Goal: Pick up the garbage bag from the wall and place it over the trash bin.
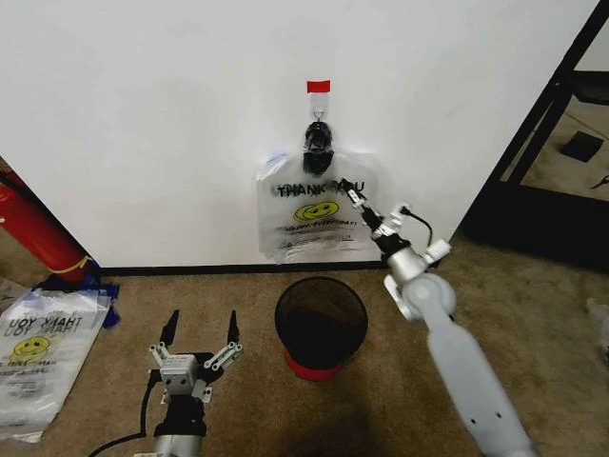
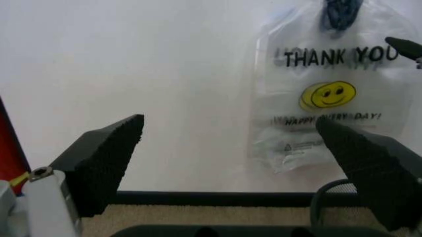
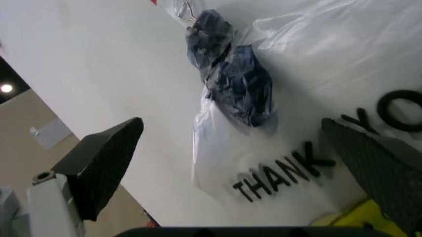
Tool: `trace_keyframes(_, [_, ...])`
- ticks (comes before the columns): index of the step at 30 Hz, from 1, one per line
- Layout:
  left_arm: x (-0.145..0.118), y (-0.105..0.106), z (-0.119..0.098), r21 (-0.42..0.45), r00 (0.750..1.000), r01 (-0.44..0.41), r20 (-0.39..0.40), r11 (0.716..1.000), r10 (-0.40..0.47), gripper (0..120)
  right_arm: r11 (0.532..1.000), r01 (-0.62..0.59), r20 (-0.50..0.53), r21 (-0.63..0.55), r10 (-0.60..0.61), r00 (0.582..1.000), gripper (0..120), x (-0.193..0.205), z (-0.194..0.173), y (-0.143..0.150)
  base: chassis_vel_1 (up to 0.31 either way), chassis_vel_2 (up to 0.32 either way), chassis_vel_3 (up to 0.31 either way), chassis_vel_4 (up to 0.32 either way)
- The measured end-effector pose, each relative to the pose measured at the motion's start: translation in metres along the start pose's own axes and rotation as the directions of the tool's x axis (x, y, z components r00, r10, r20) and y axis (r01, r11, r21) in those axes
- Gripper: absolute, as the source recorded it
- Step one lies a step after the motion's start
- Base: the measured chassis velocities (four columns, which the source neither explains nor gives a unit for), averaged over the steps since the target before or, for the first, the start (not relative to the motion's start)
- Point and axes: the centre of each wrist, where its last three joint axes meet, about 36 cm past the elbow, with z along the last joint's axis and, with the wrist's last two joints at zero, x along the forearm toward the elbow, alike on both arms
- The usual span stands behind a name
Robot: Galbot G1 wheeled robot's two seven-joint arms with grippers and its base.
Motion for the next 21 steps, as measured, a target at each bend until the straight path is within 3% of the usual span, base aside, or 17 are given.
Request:
trace_keyframes(7, [0.004, -0.001, -0.004, 0.001, 1.000, 0.021, -0.003, 1.000, -0.021, 100, 1.000, 0.008, -0.017, 0.009, -0.008, 1.000, 100, -0.022, 0.001, -0.013, 0.000, 0.000, 0.000, 0.000])
trace_keyframes(21, [0.005, -0.003, -0.009, 0.004, 0.999, 0.044, 0.004, 0.999, -0.044, 100, 0.999, 0.041, -0.023, 0.020, -0.041, 0.999, 100, -0.049, -0.001, -0.010, 0.000, 0.000, 0.000, 0.000])
